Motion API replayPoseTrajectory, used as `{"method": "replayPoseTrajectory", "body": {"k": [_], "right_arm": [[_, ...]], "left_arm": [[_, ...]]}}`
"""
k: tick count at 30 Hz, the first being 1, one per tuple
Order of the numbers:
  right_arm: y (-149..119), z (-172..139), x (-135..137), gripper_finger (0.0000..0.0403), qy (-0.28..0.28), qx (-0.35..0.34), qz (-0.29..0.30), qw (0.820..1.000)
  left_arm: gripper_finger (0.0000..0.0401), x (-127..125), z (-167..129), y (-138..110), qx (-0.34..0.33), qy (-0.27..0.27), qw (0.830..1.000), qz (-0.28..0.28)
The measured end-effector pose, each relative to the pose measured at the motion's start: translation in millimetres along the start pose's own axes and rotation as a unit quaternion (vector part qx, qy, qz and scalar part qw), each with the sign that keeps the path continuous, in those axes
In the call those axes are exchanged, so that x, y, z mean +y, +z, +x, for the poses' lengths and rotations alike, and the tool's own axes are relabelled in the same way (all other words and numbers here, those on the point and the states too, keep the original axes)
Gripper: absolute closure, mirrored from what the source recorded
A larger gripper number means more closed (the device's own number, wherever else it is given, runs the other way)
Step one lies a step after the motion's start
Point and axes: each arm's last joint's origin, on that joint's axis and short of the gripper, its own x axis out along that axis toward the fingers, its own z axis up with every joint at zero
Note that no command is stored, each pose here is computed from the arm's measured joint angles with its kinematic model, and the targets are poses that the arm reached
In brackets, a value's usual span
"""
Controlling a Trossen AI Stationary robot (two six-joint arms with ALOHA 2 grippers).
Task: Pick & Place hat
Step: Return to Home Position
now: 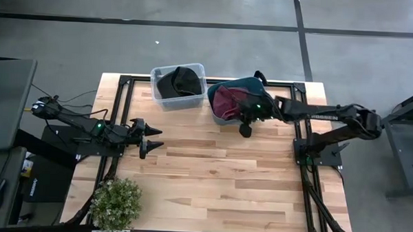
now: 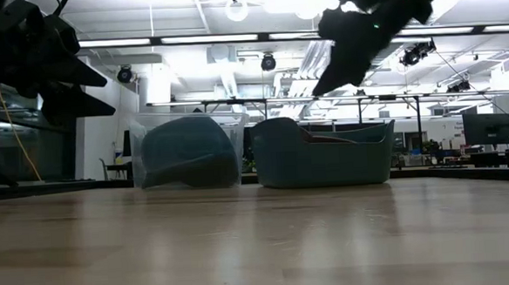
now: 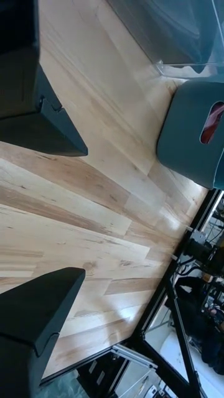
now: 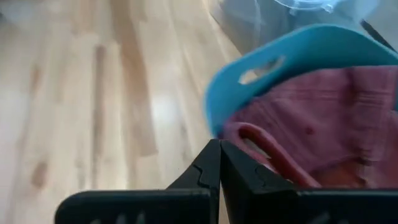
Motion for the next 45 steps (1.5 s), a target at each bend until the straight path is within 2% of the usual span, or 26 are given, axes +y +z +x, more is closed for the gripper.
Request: {"method": "replayPoseTrajectory", "body": {"k": [3,10,19,25,29,34,45], "right_arm": [[-17.2,-5.3,2.0,0.0402,0.022,-0.054,0.010,0.998],[-48.9,-31.8,4.0,0.0402,0.030,-0.156,0.029,0.987],[-77.2,-67.8,5.2,0.0403,0.014,-0.282,0.039,0.958],[-96.8,-73.0,15.4,0.0403,0.039,-0.368,0.040,0.928],[-115.3,-65.8,24.8,0.0403,0.015,-0.364,0.046,0.930],[-126.1,-63.0,31.8,0.0403,0.009,-0.363,0.045,0.931],[-127.1,-62.9,33.2,0.0403,0.017,-0.365,0.046,0.930]], "left_arm": [[0.0110,0.0,0.0,0.0,0.000,0.000,1.000,0.000],[0.0110,0.0,0.0,0.0,0.000,0.000,1.000,0.000],[0.0110,0.0,0.0,0.0,0.000,0.000,1.000,0.000],[0.0110,0.0,0.0,0.0,0.000,0.000,1.000,0.000],[0.0110,0.0,0.0,0.0,0.000,0.000,1.000,0.000],[0.0110,0.0,0.0,0.1,0.000,0.000,1.000,0.000],[0.0110,0.0,0.0,0.0,0.000,0.000,1.000,0.000]]}}
